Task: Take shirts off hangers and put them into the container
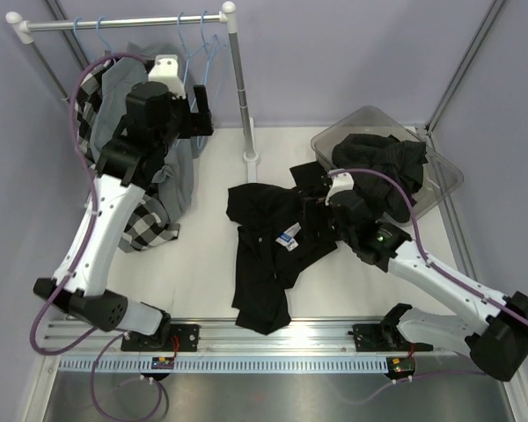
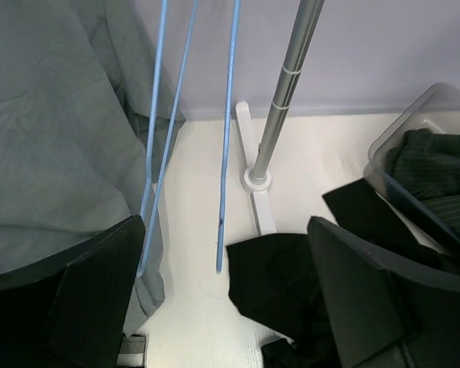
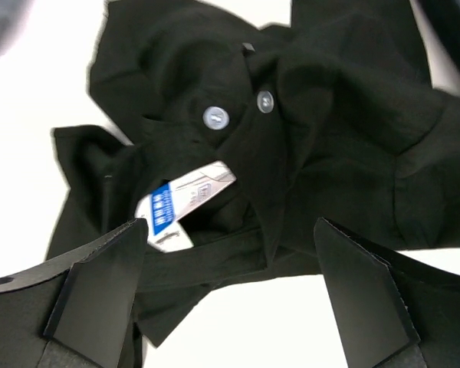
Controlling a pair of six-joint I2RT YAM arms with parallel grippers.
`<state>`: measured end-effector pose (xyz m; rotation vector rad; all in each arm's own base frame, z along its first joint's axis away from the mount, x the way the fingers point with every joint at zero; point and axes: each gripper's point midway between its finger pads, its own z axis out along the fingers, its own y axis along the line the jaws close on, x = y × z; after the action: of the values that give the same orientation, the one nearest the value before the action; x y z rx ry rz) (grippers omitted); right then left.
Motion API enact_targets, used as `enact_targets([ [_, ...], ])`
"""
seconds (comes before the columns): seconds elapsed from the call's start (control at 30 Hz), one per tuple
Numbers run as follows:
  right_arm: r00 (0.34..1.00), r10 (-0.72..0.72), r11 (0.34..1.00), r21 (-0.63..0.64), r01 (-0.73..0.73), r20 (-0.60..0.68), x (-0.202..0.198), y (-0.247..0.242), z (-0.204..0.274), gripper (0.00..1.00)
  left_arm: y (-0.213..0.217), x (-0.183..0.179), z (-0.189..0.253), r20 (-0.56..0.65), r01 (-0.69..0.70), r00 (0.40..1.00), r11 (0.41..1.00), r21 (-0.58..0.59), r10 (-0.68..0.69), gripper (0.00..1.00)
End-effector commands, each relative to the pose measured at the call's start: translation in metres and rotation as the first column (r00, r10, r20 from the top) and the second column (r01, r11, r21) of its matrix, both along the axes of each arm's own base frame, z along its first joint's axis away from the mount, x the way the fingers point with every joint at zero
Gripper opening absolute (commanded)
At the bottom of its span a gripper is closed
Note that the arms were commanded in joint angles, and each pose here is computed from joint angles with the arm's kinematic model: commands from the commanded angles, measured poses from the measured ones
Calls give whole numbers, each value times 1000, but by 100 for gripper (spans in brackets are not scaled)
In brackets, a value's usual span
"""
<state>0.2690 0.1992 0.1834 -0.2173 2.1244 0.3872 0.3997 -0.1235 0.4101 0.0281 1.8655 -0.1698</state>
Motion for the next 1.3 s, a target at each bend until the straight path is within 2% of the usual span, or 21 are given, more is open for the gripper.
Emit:
enact_targets([
  [0.0, 995, -94, 996, -2, 94, -34, 15, 4, -5, 99, 15, -38, 48, 142, 10, 990, 998, -65, -1, 96],
  [0.07, 991, -115, 993, -7, 115, -74, 22, 13, -18, 99, 25, -62, 59, 183, 7, 983, 997, -80, 8, 99],
  [0.17, 987, -120, 993, -2, 121, -110, 35, 28, -36, 99, 35, -79, 44, 171, -8, 985, 998, -64, 19, 99],
  [0.3, 978, -109, 994, -15, 108, -179, 46, 48, -66, 99, 54, -111, 32, 213, -39, 976, 996, -76, 54, 99],
  [0.33, 971, -117, 993, -41, 111, -210, 49, 52, -80, 100, 54, -110, 13, 194, -45, 979, 996, -71, 58, 99],
  [0.43, 948, -158, 987, -85, 139, -277, 53, 56, -110, 100, 68, -121, 4, 230, -94, 967, 991, -91, 112, 99],
  [0.47, 941, -174, 984, -80, 157, -290, 55, 59, -112, 99, 70, -119, -18, 202, -111, 972, 991, -70, 123, 99],
  [0.6, 913, -212, 977, -111, 184, -349, 58, 64, -144, 99, 82, -123, -37, 215, -164, 961, 985, -56, 172, 99],
  [0.67, 902, -229, 973, -123, 197, -367, 59, 65, -150, 95, 84, -125, -46, 213, -170, 961, 984, -48, 176, 99],
  [0.73, 890, -245, 968, -152, 201, -385, 57, 63, -162, 88, 85, -125, -47, 218, -174, 959, 984, -45, 179, 99],
  [0.83, 876, -268, 961, -181, 211, -401, 54, 58, -172, 63, 86, -126, -49, 221, -175, 958, 984, -45, 181, 99],
  [0.87, 875, -271, 959, -186, 212, -401, 54, 57, -174, 46, 86, -127, -49, 222, -175, 958, 984, -46, 181, 99],
  [0.97, 892, -250, 966, -154, 205, -376, 53, 57, -167, 18, 86, -128, -50, 223, -173, 958, 984, -48, 180, 99],
  [1.0, 907, -233, 972, -125, 201, -350, 56, 59, -153, 5, 86, -128, -51, 226, -172, 958, 984, -50, 179, 99],
  [1.03, 917, -223, 974, -114, 196, -331, 56, 57, -148, 0, 87, -129, -51, 228, -176, 956, 983, -50, 183, 99],
  [1.1, 941, -196, 979, -111, 171, -275, 59, 54, -126, 0, 88, -131, -48, 236, -179, 954, 982, -54, 186, 99],
  [1.17, 970, -151, 988, -71, 140, -192, 64, 54, -78, 0, 89, -131, -48, 240, -181, 952, 982, -55, 189, 99],
  [1.2, 983, -131, 991, -19, 129, -126, 67, 55, -34, 0, 89, -132, -47, 241, -180, 952, 982, -58, 188, 99],
  [1.27, 995, -94, 996, 0, 94, -35, 70, 54, 14, 0, 90, -133, -46, 245, -181, 951, 982, -60, 190, 99],
])
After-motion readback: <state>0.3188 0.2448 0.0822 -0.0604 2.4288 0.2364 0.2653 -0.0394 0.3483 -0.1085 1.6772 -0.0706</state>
